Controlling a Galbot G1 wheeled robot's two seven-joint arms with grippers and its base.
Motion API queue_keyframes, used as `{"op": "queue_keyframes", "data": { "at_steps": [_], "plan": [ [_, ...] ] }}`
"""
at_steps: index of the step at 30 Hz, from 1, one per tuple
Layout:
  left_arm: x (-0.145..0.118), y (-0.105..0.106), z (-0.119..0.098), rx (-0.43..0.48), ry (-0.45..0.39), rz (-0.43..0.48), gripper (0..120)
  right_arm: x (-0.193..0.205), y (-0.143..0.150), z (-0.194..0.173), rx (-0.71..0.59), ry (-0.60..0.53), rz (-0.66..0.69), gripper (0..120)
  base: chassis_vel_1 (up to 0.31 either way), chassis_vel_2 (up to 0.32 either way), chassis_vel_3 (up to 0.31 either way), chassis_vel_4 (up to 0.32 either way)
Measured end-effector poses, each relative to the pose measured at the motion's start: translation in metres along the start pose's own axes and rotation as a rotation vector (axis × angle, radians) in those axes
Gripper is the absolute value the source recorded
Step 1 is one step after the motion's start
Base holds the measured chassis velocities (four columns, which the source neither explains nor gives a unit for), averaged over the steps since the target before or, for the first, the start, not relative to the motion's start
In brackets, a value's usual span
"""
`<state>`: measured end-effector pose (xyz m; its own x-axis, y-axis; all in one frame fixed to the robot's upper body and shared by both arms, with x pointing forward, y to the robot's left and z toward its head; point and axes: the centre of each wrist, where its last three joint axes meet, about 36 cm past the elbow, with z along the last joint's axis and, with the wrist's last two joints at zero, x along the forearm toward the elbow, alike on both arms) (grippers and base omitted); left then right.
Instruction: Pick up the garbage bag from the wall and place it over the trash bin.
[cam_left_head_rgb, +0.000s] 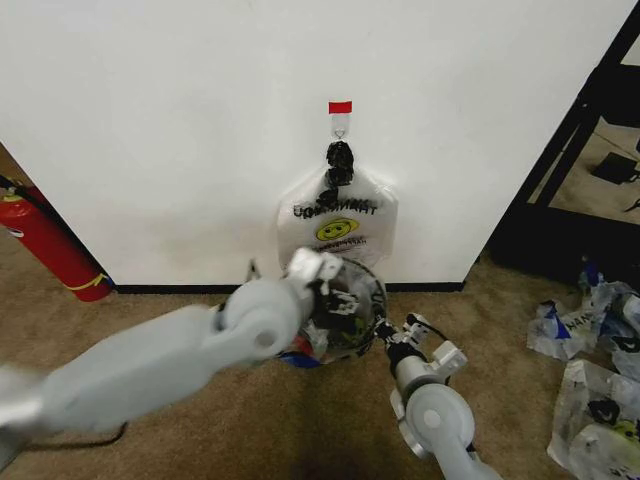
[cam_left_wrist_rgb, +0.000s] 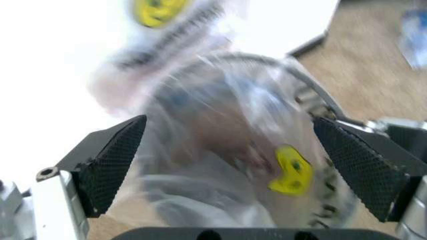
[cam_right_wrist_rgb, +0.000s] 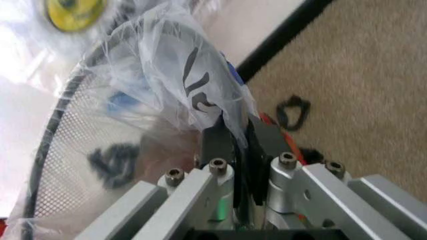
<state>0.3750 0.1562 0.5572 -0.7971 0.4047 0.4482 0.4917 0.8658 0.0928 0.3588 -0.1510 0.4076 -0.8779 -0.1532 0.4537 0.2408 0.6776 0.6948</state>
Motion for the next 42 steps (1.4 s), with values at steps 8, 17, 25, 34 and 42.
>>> {"op": "queue_keyframes", "data": {
  "at_steps": [8, 17, 25, 34, 42],
  "plan": [
    [0.014, 0.037, 0.056, 0.148, -0.327, -0.147, 100, -0.003, -0.006, 0.009, 0.053, 0.068, 0.086, 1, 0.0, 0.0, 0.0, 0.0],
    [0.043, 0.045, 0.078, 0.254, -0.324, -0.239, 100, -0.01, -0.011, 0.013, 0.1, 0.101, 0.101, 4, 0.0, 0.0, 0.0, 0.0],
    [0.047, 0.035, 0.075, 0.242, -0.317, -0.222, 100, -0.004, -0.009, 0.011, 0.097, 0.104, 0.083, 34, 0.0, 0.0, 0.0, 0.0],
    [0.049, 0.026, 0.073, 0.248, -0.31, -0.219, 100, 0.026, -0.008, 0.004, 0.156, 0.039, -0.01, 66, 0.0, 0.0, 0.0, 0.0],
    [0.043, 0.033, 0.091, 0.285, -0.402, -0.254, 100, 0.062, -0.021, -0.003, 0.332, -0.255, -0.132, 94, 0.0, 0.0, 0.0, 0.0]
  ]
}}
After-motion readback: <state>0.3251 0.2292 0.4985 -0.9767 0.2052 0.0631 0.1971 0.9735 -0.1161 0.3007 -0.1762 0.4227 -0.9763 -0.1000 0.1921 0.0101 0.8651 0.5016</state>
